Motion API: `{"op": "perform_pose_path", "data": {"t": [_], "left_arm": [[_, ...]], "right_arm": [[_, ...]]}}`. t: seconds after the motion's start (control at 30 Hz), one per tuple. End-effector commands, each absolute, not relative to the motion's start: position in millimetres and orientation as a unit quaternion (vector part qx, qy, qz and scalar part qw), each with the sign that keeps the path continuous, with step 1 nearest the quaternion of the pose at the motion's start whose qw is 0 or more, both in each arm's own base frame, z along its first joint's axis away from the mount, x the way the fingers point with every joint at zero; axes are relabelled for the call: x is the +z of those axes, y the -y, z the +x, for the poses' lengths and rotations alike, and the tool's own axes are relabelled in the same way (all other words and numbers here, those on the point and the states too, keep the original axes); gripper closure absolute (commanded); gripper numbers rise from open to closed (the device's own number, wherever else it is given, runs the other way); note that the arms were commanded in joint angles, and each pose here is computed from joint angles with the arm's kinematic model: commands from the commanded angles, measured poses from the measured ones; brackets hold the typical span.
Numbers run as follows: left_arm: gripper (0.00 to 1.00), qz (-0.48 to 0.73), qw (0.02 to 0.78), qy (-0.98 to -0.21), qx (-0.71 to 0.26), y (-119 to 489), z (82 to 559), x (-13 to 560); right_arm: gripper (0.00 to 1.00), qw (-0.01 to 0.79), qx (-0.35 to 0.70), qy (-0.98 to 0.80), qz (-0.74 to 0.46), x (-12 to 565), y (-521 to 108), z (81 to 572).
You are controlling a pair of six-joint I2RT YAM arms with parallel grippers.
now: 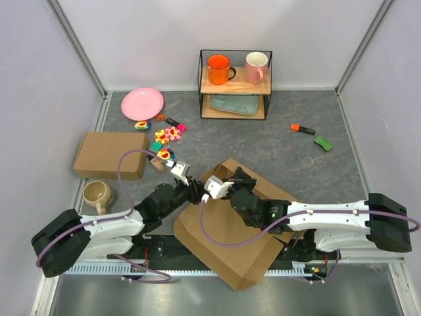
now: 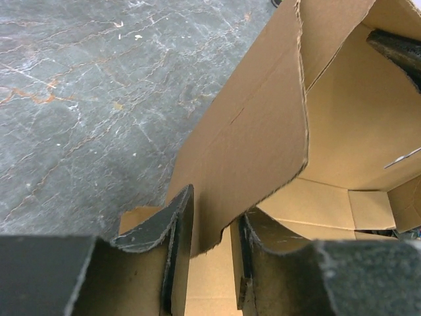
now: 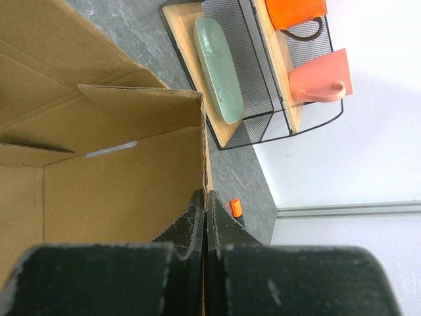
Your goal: Fold the paper box
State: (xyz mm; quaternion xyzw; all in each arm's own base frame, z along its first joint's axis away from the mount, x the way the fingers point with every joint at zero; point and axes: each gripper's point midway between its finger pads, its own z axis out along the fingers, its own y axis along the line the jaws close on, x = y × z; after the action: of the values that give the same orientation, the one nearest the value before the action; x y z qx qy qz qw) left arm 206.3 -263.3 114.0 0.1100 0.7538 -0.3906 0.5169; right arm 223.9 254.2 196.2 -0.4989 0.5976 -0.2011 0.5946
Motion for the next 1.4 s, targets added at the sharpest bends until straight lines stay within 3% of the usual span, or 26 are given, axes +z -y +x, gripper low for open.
{"op": "perform_pose_path", "data": {"t": [0.0, 0.3, 0.6, 0.83, 1.07, 1.37], "left_arm": [[0.62, 0.084, 0.524, -0.758, -0.38, 252.3, 206.9, 115.7], [0.53, 0.064, 0.552, -0.737, -0.385, 239.2, 206.4, 144.9], [0.51, 0.018, 0.581, -0.713, -0.393, 206.5, 196.9, 188.3], [0.49, -0.12, 0.619, -0.72, -0.29, 154.9, 227.0, 158.8], [0.46, -0.002, 0.6, -0.751, -0.274, 210.7, 244.6, 145.1], [0.37, 0.034, 0.622, -0.679, -0.388, 226.4, 219.1, 164.4]], "right_arm": [[1.0, 0.535, -0.233, -0.603, -0.544, 150.5, -240.9, 213.8], [1.0, 0.506, -0.248, -0.598, -0.571, 128.4, -238.0, 202.3], [1.0, 0.503, -0.255, -0.593, -0.575, 123.5, -240.3, 197.6], [1.0, 0.51, -0.248, -0.591, -0.574, 125.2, -245.8, 192.2], [1.0, 0.519, -0.238, -0.587, -0.573, 130.4, -253.7, 188.3], [1.0, 0.524, -0.224, -0.586, -0.576, 135.1, -259.5, 185.8]]}}
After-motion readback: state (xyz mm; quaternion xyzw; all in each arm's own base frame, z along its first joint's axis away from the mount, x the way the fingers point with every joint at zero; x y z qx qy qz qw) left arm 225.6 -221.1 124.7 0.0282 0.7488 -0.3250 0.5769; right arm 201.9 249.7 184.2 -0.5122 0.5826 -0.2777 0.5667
